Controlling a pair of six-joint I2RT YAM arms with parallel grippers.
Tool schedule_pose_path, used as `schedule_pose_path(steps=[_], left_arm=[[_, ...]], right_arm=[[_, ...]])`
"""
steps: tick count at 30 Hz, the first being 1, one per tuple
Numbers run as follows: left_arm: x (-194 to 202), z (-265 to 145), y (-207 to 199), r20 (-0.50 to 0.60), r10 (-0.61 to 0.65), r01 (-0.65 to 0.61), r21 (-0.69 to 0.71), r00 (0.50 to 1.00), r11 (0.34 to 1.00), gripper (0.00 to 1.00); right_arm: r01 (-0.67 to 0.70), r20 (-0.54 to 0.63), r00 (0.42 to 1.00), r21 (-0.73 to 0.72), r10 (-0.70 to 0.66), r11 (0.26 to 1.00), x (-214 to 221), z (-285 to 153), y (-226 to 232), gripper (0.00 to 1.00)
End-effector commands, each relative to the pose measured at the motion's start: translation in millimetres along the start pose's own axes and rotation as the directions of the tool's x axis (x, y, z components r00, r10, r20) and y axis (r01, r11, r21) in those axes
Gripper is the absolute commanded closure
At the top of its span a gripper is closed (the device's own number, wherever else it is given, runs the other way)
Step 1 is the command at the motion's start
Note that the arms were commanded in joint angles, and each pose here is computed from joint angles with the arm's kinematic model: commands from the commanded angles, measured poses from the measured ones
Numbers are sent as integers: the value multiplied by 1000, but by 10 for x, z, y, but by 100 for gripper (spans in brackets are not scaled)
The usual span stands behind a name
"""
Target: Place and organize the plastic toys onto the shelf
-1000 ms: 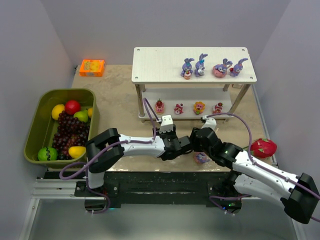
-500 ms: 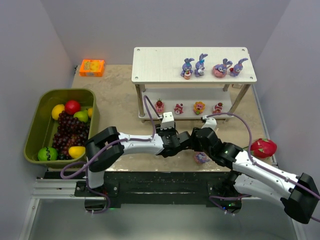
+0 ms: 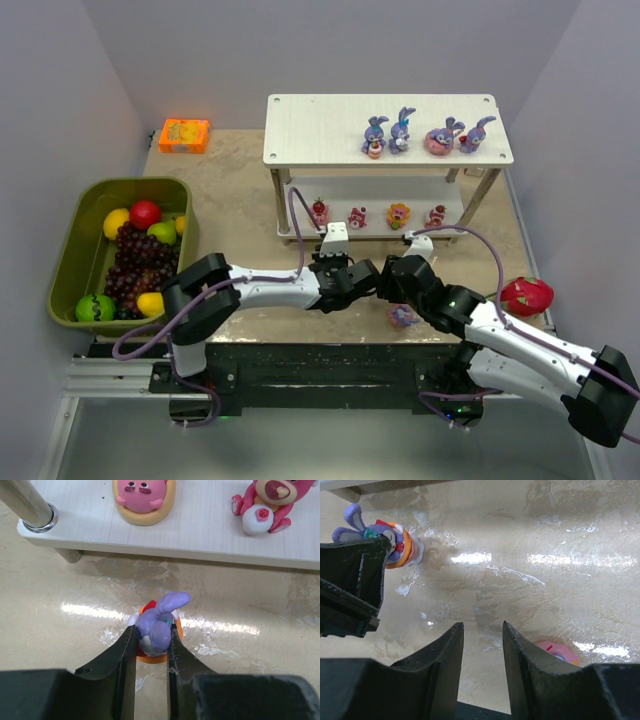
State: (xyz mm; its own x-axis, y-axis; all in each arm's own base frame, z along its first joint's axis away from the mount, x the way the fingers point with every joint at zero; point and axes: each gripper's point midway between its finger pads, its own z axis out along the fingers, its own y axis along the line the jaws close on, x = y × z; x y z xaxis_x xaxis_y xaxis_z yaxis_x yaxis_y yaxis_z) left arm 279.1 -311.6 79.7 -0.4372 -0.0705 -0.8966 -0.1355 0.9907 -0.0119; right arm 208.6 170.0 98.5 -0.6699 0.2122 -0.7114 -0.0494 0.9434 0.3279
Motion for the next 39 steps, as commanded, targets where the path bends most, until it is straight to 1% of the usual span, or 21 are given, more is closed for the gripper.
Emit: schedule_pose_path(steps=[1,2,5,6,7,8,9,10,11,12,13,14,15,17,18,21,26,28,32,36,39], left_arm=[[-159,-112,-21,0,-7,7,88,1000,996,100],[-178,-139,-27,-2,-17,17,111,1000,994,100],[-207,-222,-85,-16,13,-10,195,1000,981,100],[-224,-252,-91,-12,48,-44,223,999,974,100],[-208,-306,-159,-28,68,-57,283,997,958,100],[-277,-380,-184,-20,54,-44,329,998,943,100],[-295,-419,-188,-14,77,-67,362,997,930,100],[-288,-499,-252,-28,92,-71,427,995,902,100],[-400,-600,-282,-13,65,-51,476,998,878,100],[-442,-651,-281,-5,75,-63,499,997,864,100],[-457,-720,-303,-12,82,-63,533,997,843,100],[-566,-791,-274,-5,67,-54,551,998,832,100],[-626,-831,-265,4,66,-57,564,998,824,100],[-739,-967,-234,3,76,-62,604,997,795,100],[-787,-1013,-233,13,87,-76,618,996,783,100],[-929,-1183,-244,13,110,-91,665,994,742,100],[-1082,-1410,-244,-10,138,-89,716,990,692,100],[-1114,-1511,-259,-20,141,-80,745,990,662,100],[-1304,-1716,-251,-26,106,-45,788,994,614,100],[-1391,-1819,-202,-41,94,-24,800,995,600,100],[-1424,-1866,-185,-54,83,-6,805,995,593,100]], right_arm=[[1,26,1000,15,-1,1000,-85,5,-5,60],[-1,28,1000,11,0,1000,-94,1,6,60],[0,23,1000,-5,0,1000,-92,-11,35,60],[4,26,1000,-14,-4,1000,-106,-18,53,60],[7,27,1000,-25,-6,1000,-113,-29,71,60],[12,19,1000,-49,-11,999,-111,-42,114,59],[36,23,999,-74,-34,997,-127,-53,161,59],[49,27,999,-100,-46,994,-146,-71,204,58],[66,35,997,-129,-62,989,-175,-91,264,57],[123,36,992,-195,-119,973,-175,-123,372,52],[146,34,989,-234,-142,961,-167,-151,436,47],[167,43,986,-281,-162,945,-179,-203,513,42],[213,49,976,-377,-210,902,-150,-285,663,36],[259,100,966,-460,-240,849,-187,-429,794,30],[299,121,953,-534,-279,791,-149,-543,915,26],[367,207,929,-596,-306,714,-223,-769,1049,22],[418,314,908,-638,-276,647,-441,-1046,1220,20],[434,328,901,-635,-285,640,-476,-1068,1257,20],[462,354,886,-599,-301,654,-617,-1070,1312,20],[472,365,879,-561,-308,681,-720,-1065,1321,20],[485,372,871,-551,-320,679,-754,-1076,1347,20]])
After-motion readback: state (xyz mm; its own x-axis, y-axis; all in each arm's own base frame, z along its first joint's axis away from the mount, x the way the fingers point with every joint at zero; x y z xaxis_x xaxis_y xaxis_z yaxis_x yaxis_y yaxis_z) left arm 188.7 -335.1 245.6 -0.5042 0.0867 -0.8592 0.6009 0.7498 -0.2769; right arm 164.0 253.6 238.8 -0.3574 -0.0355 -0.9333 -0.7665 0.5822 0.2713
